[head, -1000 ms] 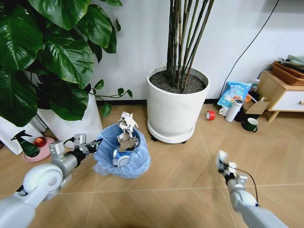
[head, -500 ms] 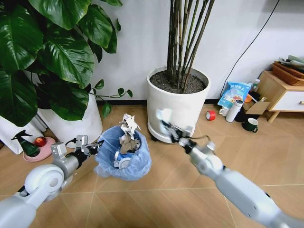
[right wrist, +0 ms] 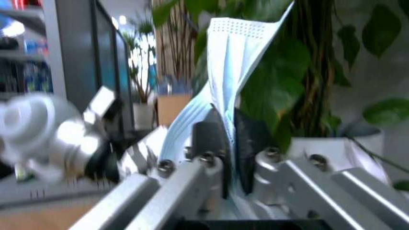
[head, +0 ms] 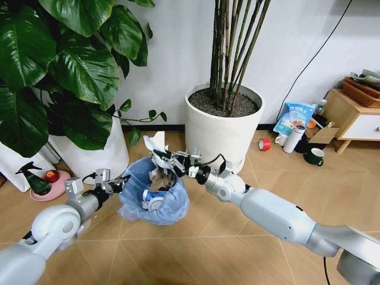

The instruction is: Pick up the trash bin and place the garbage on the floor into it.

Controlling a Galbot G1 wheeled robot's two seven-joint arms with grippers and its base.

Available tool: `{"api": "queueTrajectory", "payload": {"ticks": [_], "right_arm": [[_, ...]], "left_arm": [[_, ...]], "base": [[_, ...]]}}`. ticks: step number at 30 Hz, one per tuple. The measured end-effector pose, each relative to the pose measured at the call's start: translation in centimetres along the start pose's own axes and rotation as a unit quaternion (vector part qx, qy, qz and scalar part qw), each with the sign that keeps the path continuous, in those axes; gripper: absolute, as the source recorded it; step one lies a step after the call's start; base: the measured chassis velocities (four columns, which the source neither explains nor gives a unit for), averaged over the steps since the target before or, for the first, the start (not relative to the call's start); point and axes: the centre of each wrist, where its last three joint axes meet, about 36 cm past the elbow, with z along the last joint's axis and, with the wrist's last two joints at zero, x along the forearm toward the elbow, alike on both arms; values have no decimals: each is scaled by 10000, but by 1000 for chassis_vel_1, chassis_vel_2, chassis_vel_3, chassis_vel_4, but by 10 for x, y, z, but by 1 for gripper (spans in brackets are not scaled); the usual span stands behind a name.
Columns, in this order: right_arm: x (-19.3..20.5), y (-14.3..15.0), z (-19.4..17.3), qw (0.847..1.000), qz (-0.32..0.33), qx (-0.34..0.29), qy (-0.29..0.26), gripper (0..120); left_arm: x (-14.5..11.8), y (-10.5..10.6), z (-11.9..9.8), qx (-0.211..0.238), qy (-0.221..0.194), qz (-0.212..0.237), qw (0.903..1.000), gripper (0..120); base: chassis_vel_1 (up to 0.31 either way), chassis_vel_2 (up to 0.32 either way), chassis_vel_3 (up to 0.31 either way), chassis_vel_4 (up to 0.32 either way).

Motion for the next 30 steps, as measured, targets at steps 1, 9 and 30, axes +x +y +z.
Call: {"api": "queueTrajectory", "payload": {"ticks": [1, 9, 30], "right_arm": [[2, -2, -1, 10000, 5, 13, 38, 12], [16, -6, -12, 9998, 10, 34, 217, 45], [57, -1, -8, 9990, 81, -9, 431, 100]], "left_arm": [[0, 0, -1, 8, -12, 7, 10000, 0], [-4, 1, -8, 42, -81, 27, 10000, 0], [-6, 3, -13, 134, -155, 5, 9998, 0]], "base": [[0, 0, 0, 0], [0, 0, 0, 0], [0, 0, 0, 0]]}}
